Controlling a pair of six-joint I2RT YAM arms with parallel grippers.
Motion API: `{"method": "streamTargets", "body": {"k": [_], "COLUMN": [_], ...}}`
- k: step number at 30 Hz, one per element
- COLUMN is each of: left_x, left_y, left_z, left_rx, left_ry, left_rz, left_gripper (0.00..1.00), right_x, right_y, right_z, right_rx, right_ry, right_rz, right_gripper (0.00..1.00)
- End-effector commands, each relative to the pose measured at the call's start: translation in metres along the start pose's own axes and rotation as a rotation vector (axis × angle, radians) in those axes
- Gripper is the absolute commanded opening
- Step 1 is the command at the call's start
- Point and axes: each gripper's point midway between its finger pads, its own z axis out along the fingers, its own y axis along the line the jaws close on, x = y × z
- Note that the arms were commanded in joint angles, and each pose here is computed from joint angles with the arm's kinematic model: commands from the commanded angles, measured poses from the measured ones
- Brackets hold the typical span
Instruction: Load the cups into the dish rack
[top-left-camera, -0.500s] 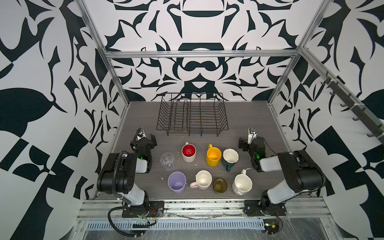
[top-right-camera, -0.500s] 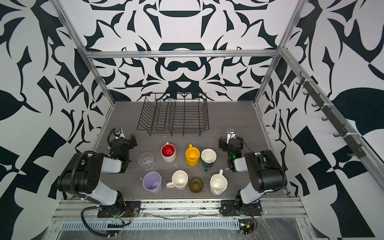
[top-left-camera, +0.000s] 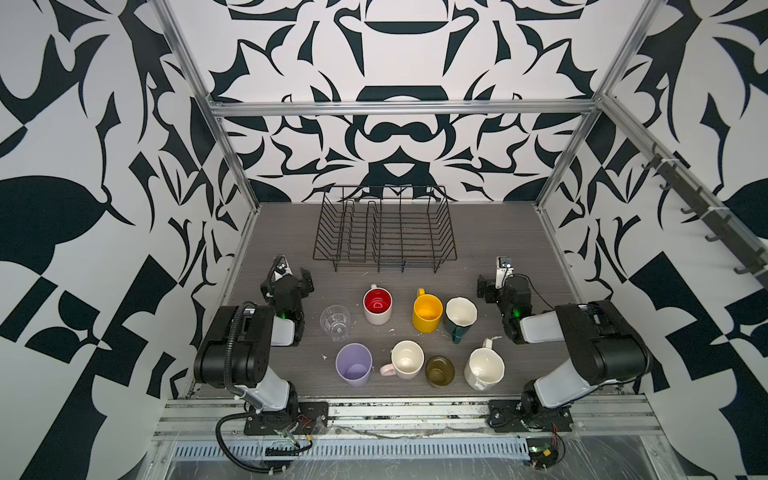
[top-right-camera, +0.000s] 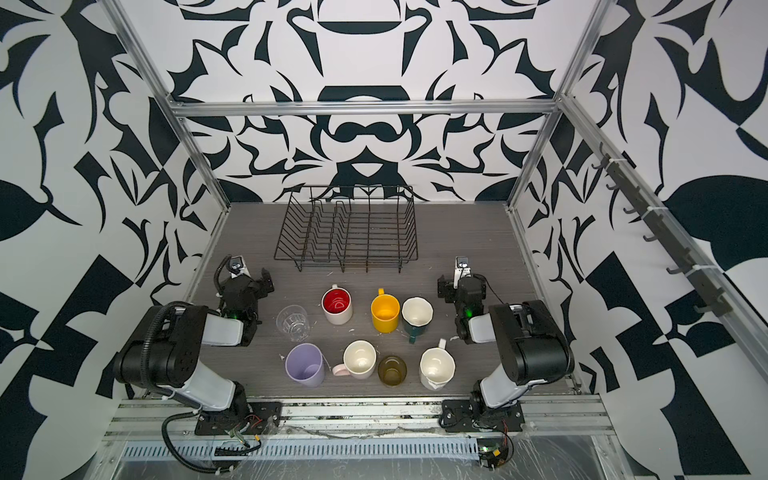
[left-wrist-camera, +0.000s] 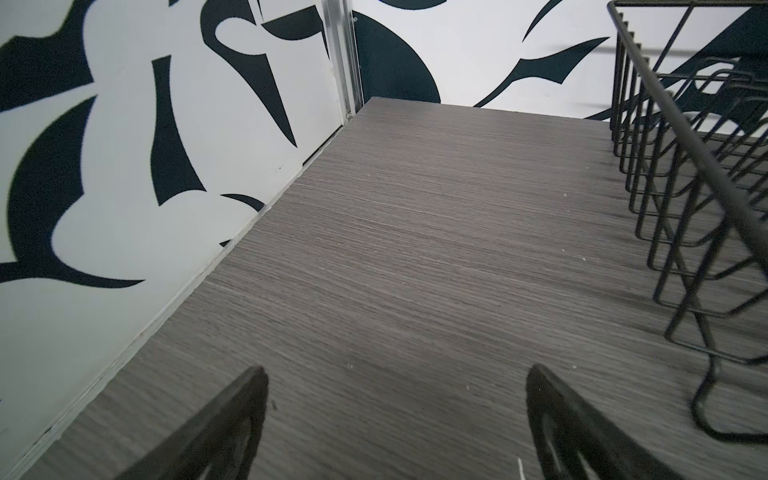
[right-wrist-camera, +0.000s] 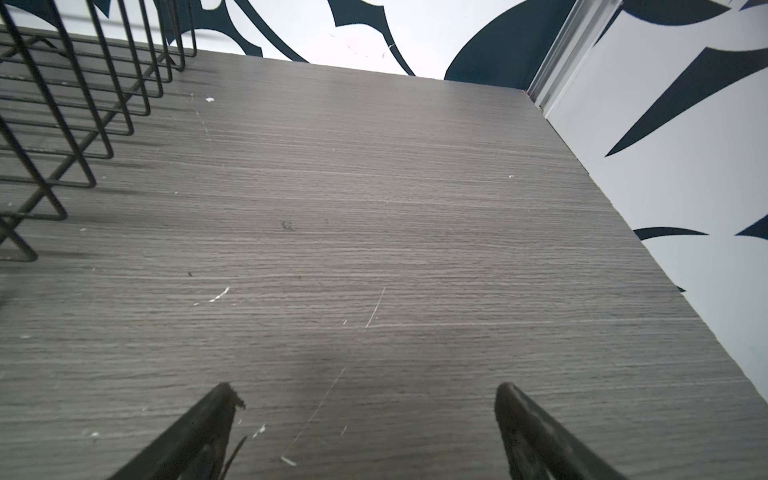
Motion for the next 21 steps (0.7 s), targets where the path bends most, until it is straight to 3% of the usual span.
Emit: {"method": "streamTargets", "body": {"k": [1,17,21], "left_x": [-0.011,-0.013,-0.016], "left_y": [-0.001,0.000,0.003], "left_z": [0.002,0.001,-0.007], "left_rx": [0.004,0.004,0.000], "left_ry": [-0.036,-0.047,-0.069], "left_rz": [-0.015,-0.017,-0.032], "left_gripper": [0.99,0.99,0.99], "right_x": [-0.020,-0.020,-0.026], "right_y": [0.000,-0.003,-0.015], "right_z": [0.000,-0.002,-0.009], "right_rx": [0.000,0.010,0.073], "right_ry": [-0.054,-0.067,-0.091], "right_rz": [0.018,0.029,0.051], "right_gripper": [1.00,1.00,1.00]}}
